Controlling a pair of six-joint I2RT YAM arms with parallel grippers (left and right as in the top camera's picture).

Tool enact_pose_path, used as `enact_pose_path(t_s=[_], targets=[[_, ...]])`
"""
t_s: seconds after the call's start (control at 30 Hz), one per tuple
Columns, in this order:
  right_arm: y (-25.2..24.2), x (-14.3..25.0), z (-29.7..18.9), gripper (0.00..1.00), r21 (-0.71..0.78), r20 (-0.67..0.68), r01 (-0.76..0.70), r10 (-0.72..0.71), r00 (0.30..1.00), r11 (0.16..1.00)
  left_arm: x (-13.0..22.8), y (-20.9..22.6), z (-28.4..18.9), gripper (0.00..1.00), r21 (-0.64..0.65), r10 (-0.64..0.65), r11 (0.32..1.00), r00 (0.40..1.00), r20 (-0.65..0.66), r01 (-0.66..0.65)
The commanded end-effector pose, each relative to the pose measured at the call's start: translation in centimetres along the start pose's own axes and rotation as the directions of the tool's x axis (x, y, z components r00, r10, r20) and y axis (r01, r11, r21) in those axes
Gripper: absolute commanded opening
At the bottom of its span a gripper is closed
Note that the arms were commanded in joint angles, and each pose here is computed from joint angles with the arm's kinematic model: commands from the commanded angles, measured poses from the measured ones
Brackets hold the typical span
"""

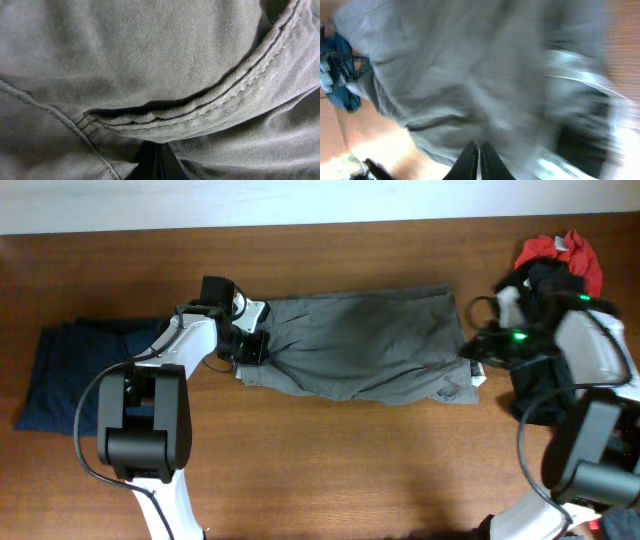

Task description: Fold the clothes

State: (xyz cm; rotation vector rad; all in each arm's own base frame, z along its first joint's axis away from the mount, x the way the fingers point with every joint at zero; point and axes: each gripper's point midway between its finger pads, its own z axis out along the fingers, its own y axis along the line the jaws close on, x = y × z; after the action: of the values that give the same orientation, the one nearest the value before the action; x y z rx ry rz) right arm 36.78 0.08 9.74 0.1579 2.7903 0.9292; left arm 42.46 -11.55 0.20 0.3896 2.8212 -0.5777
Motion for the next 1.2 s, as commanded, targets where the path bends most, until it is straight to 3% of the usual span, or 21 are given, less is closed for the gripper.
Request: enact_pose_path(t_s=[0.0,0.2,0.37,0.57,0.67,0.77,0.87,0.97,1.07,1.17], targets=[[1.7,0.4,2.5,0.06,0.108,-0.064,0.039,-0.032,0.997,0.993,1.5,2.3,1.3,0.02,-0.080,-0.013,0.997,0.999,-0.052,0.009],[-2.9,2.1,5.6,0.04,0.463,-0.127,-0.055,0.128,0.984,0.885,1.5,2.3,1.3,0.02,-0.080,-0.013,0.997,0.999,-0.053,0.009],[-8.0,4.2,5.2,0.04,0.615,-0.102,-0.207,0.337,0.936,0.761,1.6,2.3,1.3,0.02,-0.079,-0.015,0.997,0.998,-0.056,0.010],[-12.0,5.6,1.5,0.05,0.700,-0.055,-0.277,0.437,0.898,0.658,1.7,2.3,1.3,0.02,-0.079,-0.016,0.997,0.998,-0.059,0.011],[-12.3,5.6,1.1,0.05,0.660,-0.051,-0.317,0.462,0.886,0.681,1.7,2.3,1.3,0.02,-0.079,-0.017,0.997,0.998,-0.061,0.012],[-10.1,4.3,1.4,0.05,0.519,-0.083,-0.304,0.401,0.912,0.799,1.8,2.3,1.3,0.08,-0.078,-0.019,0.997,0.998,-0.066,0.013],[-6.8,2.1,0.8,0.05,0.366,-0.068,-0.254,0.298,0.952,0.895,1.9,2.3,1.3,0.11,-0.078,-0.020,0.997,0.997,-0.070,0.015],[-1.4,-1.2,0.2,0.04,0.134,-0.004,-0.089,0.090,0.996,0.987,2.0,2.3,1.3,0.13,-0.077,-0.022,0.997,0.997,-0.073,0.016],[2.0,-3.9,-0.1,0.04,0.005,0.099,0.029,-0.029,0.995,1.000,2.0,2.3,1.3,0.14,-0.077,-0.021,0.997,0.997,-0.072,0.016],[3.2,-5.8,1.2,0.04,-0.001,0.151,0.092,-0.090,0.984,0.996,2.0,2.3,1.3,0.14,-0.077,-0.022,0.997,0.997,-0.073,0.016]])
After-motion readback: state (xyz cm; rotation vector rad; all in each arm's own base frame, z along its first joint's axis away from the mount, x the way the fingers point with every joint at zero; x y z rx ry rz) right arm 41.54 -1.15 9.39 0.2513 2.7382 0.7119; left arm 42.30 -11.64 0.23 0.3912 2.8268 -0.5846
